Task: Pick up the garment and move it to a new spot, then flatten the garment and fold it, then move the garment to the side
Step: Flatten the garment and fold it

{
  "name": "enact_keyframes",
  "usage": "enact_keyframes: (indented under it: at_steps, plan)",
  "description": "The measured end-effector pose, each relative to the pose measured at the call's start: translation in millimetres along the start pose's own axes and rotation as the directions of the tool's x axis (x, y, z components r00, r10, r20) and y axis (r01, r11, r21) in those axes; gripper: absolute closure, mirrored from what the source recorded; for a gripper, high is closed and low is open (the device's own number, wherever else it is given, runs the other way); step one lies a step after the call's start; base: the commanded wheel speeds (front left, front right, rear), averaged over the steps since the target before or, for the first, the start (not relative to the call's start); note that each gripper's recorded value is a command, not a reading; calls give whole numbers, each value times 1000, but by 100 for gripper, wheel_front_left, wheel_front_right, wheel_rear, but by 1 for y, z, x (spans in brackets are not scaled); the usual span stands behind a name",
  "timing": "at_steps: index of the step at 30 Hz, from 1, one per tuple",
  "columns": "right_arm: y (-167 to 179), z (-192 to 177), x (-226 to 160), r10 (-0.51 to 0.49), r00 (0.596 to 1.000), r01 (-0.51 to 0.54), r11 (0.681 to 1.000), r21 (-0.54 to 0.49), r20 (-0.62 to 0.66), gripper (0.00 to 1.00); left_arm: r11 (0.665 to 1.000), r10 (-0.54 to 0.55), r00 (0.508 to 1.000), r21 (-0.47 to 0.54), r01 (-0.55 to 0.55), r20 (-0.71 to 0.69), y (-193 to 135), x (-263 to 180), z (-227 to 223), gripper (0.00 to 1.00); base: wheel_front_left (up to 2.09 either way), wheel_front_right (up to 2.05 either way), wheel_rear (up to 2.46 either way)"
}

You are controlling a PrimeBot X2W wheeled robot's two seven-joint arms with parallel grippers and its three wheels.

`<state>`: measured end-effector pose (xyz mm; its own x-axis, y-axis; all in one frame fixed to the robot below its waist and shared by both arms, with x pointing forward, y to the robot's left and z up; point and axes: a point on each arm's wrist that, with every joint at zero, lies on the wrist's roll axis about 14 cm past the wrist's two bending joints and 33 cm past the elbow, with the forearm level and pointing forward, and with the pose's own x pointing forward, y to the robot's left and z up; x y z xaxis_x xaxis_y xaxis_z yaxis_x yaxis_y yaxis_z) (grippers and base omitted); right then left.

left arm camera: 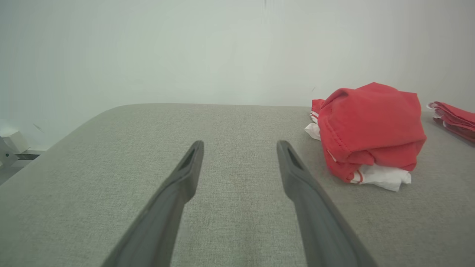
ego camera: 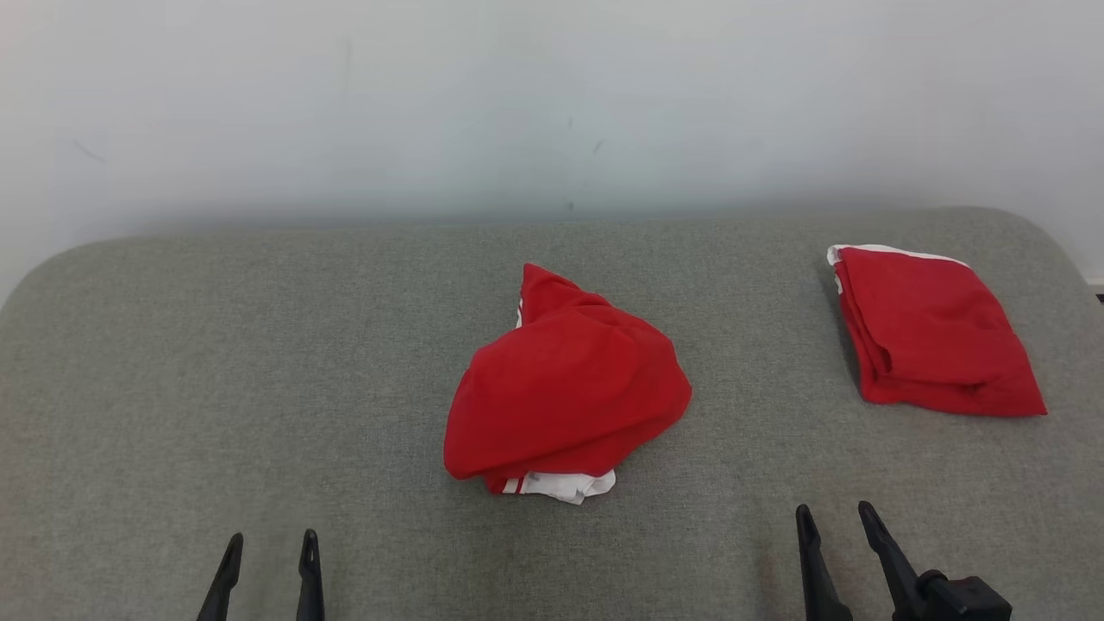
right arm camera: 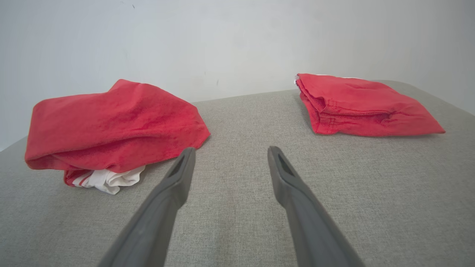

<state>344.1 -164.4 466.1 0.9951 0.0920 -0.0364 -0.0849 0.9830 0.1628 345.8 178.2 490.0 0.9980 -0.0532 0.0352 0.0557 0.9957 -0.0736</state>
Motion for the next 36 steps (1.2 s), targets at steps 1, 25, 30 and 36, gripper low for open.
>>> enact_keyframes:
  at_steps: [1,25,30,36]
  plan:
    - [1,0,0,1,1000,-1,1000,0,1,0,1000,-8,1000,-2,8,4,-2,4,1,0,0,0,0]
    - [-58,5,-13,-191,982,191,982,-6,5,0,926,-378,903,-91,367,-204,-123,76,-74,0,0,0,0]
    - [-65,3,-14,-215,977,215,976,-11,-2,0,914,-404,876,-99,392,-263,-131,78,-94,0,0,0,0]
    - [-68,1,-16,-223,975,223,975,-11,-10,0,914,-405,874,-122,387,-269,-134,87,-96,100,0,0,0]
